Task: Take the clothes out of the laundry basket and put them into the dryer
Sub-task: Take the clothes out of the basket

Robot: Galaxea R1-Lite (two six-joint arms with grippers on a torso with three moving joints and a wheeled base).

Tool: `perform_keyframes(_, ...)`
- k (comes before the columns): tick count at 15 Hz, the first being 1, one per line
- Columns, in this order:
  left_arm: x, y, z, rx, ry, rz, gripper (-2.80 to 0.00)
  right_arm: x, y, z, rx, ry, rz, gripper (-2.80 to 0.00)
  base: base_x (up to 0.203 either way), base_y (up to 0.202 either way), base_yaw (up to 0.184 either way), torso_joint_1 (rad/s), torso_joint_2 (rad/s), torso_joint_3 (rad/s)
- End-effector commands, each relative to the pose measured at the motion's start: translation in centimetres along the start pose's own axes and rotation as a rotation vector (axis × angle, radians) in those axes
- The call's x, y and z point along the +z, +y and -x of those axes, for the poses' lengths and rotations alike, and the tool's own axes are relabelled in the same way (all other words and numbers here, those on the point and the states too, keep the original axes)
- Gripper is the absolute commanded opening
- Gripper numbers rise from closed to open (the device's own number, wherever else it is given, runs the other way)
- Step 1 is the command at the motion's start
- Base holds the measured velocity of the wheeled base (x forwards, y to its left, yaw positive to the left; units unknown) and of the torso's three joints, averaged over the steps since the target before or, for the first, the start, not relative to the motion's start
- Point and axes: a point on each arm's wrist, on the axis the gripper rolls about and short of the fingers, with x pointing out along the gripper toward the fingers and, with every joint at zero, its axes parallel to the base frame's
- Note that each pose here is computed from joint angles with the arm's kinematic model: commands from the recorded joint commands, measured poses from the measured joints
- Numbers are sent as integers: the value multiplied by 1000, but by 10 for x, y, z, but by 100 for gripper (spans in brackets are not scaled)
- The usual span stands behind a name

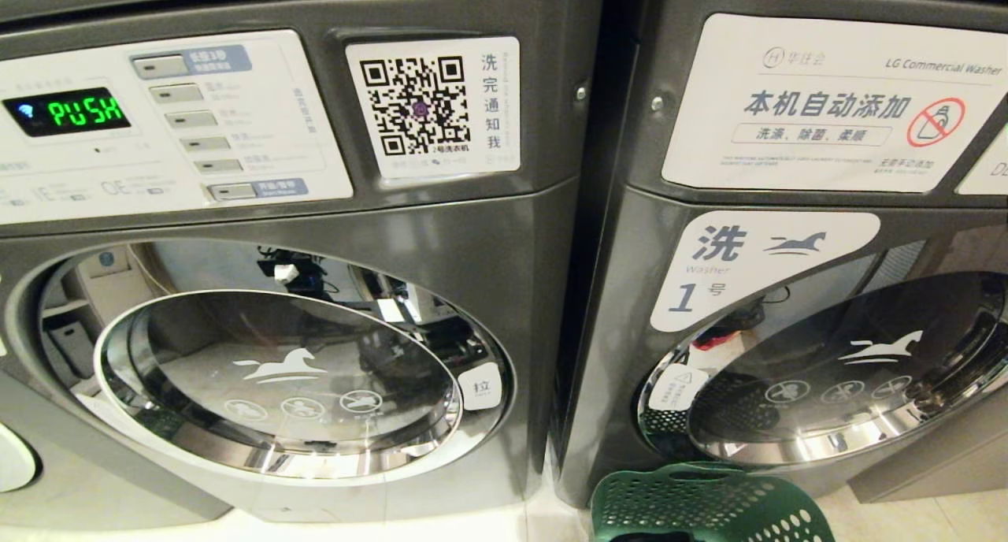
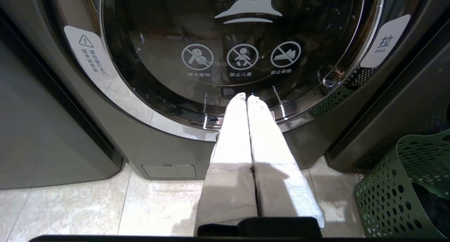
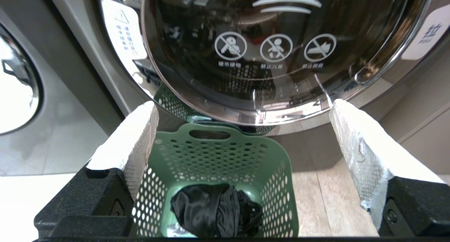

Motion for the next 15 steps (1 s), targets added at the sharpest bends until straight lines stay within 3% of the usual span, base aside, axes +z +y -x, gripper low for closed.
perform_keyframes(1,0,0,0,1,-1,0,-280,0,0,0,0,1,0,0,0,0,0,-2,-2,-199)
perform_keyframes(15,0,0,0,1,-1,0,-280,0,0,0,1,1,0,0,0,0,0,4,0,-197)
